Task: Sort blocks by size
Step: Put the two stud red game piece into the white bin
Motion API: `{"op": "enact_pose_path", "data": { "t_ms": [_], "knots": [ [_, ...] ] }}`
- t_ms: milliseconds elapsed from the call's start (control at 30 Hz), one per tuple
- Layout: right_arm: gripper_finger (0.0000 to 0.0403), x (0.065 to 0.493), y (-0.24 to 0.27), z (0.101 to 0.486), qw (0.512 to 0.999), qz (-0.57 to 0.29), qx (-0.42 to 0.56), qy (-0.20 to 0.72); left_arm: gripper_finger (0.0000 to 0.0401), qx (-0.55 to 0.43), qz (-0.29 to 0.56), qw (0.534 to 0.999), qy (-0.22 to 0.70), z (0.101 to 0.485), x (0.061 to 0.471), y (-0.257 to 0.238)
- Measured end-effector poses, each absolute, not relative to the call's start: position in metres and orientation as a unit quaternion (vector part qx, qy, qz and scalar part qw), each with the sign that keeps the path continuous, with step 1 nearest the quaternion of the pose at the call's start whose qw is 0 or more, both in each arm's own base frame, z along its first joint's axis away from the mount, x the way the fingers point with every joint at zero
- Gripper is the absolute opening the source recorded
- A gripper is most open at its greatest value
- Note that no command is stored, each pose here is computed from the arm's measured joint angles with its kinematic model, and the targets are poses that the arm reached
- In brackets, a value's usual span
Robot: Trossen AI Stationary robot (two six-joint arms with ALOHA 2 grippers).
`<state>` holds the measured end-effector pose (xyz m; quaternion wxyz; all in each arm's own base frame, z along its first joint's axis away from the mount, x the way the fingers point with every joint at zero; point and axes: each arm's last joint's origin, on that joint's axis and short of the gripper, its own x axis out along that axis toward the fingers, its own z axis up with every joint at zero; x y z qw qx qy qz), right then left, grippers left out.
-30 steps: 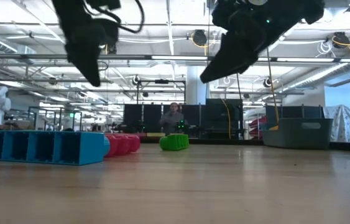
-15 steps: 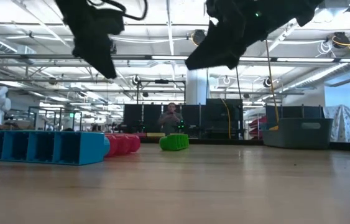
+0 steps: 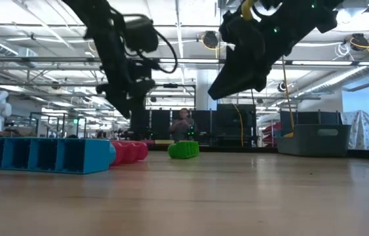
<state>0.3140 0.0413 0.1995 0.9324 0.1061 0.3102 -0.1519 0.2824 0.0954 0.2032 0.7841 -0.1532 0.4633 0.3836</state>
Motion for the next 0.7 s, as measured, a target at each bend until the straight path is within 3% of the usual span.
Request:
{"op": "enact_pose_path", "data": {
  "t_ms": [500, 700],
  "knots": [
    [0.0105, 0.322, 0.041, 0.171, 0.917, -0.171, 0.086, 0.350, 0.0240, -0.201, 0.445, 0.730, 0.479, 0.155, 0.284, 0.148],
    [0.0105, 0.323, 0.041, 0.167, 0.916, -0.172, 0.084, 0.354, 0.0240, -0.225, 0.414, 0.746, 0.471, 0.147, 0.291, 0.152]
  ]
}}
